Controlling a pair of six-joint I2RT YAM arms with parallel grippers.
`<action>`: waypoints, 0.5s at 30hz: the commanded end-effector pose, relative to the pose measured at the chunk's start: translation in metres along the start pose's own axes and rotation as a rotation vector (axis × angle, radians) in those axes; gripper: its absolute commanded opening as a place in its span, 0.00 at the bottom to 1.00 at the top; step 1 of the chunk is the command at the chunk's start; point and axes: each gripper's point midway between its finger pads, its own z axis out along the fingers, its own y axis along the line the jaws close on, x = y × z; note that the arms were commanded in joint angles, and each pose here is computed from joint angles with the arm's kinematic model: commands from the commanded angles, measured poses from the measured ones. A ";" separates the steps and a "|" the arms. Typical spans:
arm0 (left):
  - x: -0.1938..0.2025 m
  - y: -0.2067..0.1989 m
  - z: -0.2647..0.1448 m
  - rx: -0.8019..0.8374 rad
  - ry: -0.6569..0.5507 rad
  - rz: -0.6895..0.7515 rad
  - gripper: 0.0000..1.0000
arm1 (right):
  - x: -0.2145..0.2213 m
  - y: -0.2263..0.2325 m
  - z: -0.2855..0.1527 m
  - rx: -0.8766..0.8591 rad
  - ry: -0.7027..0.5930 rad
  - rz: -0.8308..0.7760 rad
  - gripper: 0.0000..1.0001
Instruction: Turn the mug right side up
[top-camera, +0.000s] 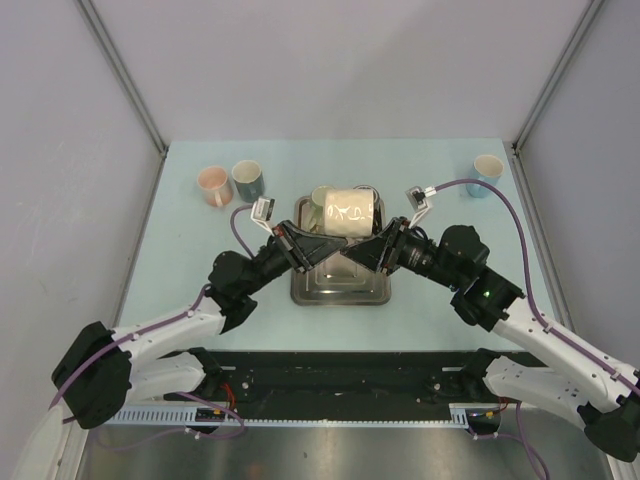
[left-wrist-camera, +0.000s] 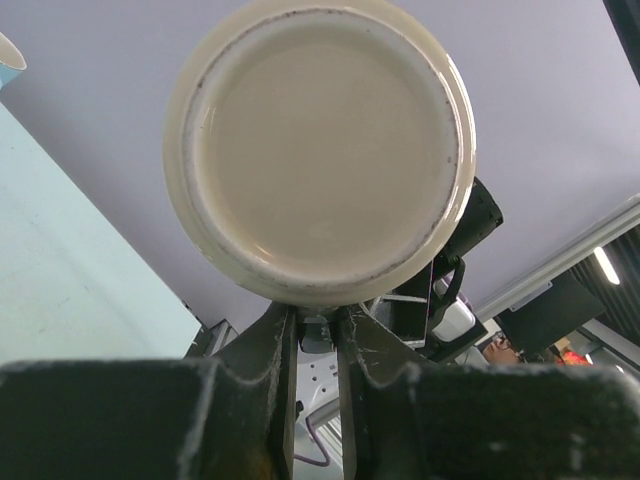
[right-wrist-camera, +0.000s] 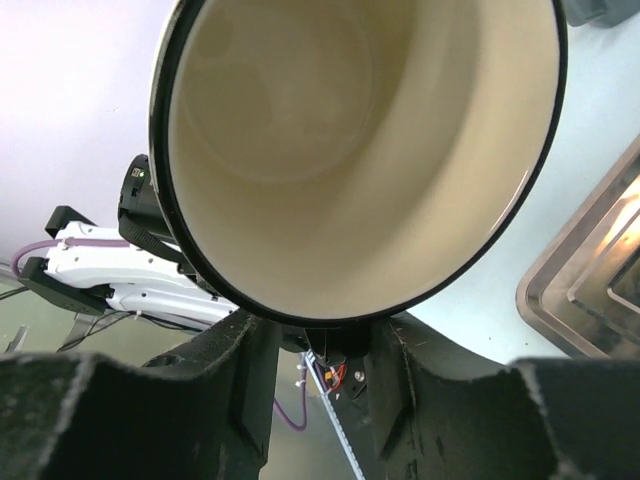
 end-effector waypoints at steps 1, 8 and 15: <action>-0.007 -0.068 0.002 0.218 -0.005 0.055 0.00 | -0.009 0.011 0.004 -0.045 -0.035 -0.016 0.33; -0.008 -0.069 -0.001 0.223 -0.011 0.056 0.00 | -0.009 0.007 0.004 -0.032 -0.034 -0.016 0.15; -0.007 -0.068 -0.002 0.221 -0.011 0.061 0.00 | -0.007 0.000 0.004 0.000 -0.032 -0.013 0.00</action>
